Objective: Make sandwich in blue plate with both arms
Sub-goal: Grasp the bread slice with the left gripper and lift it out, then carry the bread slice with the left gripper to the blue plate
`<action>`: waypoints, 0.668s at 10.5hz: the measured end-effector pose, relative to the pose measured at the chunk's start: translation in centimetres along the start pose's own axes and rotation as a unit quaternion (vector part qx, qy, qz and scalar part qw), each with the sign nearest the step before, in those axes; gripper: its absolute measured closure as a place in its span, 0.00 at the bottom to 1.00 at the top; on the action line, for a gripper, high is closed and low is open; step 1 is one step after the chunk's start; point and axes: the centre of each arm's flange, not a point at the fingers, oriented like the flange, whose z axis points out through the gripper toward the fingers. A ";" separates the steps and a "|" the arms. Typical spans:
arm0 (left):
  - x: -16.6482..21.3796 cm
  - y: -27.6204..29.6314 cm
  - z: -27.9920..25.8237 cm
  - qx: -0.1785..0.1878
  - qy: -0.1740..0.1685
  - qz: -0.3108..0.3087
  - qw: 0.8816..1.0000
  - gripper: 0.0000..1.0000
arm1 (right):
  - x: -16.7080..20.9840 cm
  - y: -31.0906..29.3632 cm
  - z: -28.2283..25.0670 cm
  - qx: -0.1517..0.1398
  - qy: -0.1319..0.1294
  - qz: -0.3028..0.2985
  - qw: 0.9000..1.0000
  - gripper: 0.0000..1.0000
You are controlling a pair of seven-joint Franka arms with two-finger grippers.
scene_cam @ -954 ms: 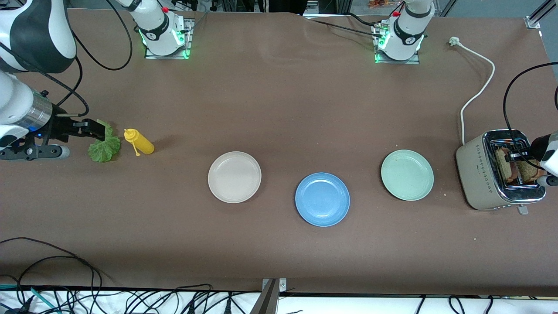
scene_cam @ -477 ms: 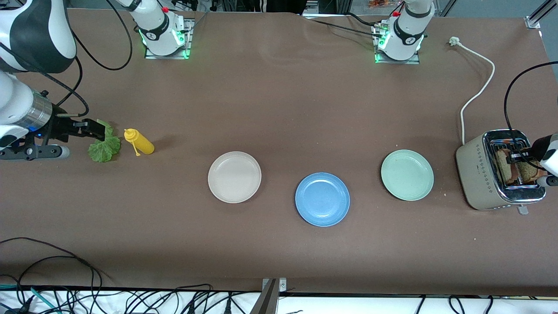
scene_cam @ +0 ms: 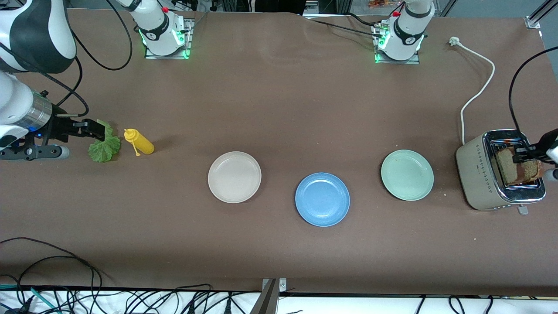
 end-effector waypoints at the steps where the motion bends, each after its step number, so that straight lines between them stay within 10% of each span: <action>1: -0.8 -0.3 -2.1 0.005 0.002 0.006 1.000 0.93 | 0.0 0.0 0.0 0.000 0.000 0.000 1.000 0.00; 7: -1.8 2.4 -9.1 0.003 0.004 0.032 0.999 0.93 | 0.0 0.0 0.0 0.000 0.000 0.000 1.000 0.00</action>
